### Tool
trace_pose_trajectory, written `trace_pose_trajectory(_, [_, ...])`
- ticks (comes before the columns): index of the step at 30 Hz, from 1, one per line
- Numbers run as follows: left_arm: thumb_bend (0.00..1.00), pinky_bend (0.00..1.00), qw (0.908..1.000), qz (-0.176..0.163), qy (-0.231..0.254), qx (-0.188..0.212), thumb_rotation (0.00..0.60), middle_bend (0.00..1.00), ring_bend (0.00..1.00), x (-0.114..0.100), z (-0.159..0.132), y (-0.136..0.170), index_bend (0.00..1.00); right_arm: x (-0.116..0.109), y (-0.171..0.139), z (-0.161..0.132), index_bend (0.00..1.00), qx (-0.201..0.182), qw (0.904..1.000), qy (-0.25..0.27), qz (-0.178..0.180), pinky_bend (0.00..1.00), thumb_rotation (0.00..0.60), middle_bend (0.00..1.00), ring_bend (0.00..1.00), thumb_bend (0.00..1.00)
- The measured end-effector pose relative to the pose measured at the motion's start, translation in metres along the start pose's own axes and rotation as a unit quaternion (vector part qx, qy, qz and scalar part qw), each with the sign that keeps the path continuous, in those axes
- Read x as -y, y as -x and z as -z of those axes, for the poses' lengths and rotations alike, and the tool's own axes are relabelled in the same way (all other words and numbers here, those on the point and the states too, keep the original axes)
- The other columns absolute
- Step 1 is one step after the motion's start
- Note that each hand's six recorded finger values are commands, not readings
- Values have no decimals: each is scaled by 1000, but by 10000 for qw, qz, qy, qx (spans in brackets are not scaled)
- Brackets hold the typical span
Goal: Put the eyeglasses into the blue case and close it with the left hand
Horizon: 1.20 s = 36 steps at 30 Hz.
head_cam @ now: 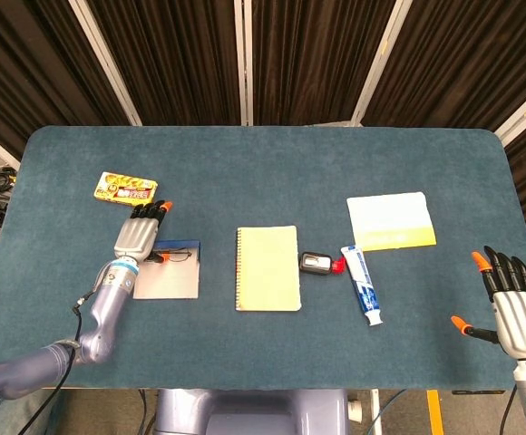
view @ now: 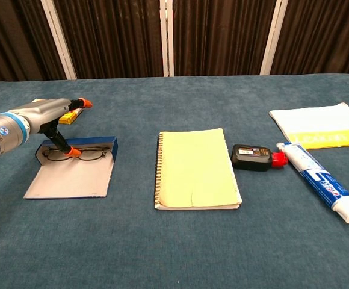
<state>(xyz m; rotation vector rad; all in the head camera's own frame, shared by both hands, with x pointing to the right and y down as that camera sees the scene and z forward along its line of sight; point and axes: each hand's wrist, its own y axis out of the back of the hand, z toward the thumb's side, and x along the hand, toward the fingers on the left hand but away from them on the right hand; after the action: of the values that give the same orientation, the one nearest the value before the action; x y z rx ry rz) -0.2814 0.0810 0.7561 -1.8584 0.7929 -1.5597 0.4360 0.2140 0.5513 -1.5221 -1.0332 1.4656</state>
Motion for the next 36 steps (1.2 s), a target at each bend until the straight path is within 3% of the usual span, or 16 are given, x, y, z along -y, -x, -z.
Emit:
trace_pose_trajectory(8, [178, 0, 9998, -37, 24, 177, 600, 0, 0, -8, 2, 5, 0, 1, -1, 0, 0, 2, 10000, -2, -7, 0, 600, 0, 0, 0])
trace_pose_trajectory(17, [179, 0, 9990, -53, 2, 448, 600, 0, 0, -15, 8, 40, 5, 0, -3, -4, 0, -83, 10000, 33, 0, 0, 600, 0, 0, 0])
trace_pose_trajectory(25, [266, 0, 9966, -36, -215, 790, 600, 0, 0, -2, 15, 83, 387, -2, -4, -5, 0, -118, 9999, 94, 13, 0, 600, 0, 0, 0])
trace_pose_trajectory(28, [294, 0, 9961, -5, -212, 851, 600, 0, 0, 4, 16, 93, 428, -3, -4, -5, 0, -124, 9999, 107, 11, 0, 600, 0, 0, 0])
trace_pose_trajectory(36, [312, 0, 9949, 135, -169, 985, 600, 0, 0, 22, 9, 103, 424, -2, -4, -5, 0, -144, 9998, 105, -11, 0, 600, 0, 0, 0])
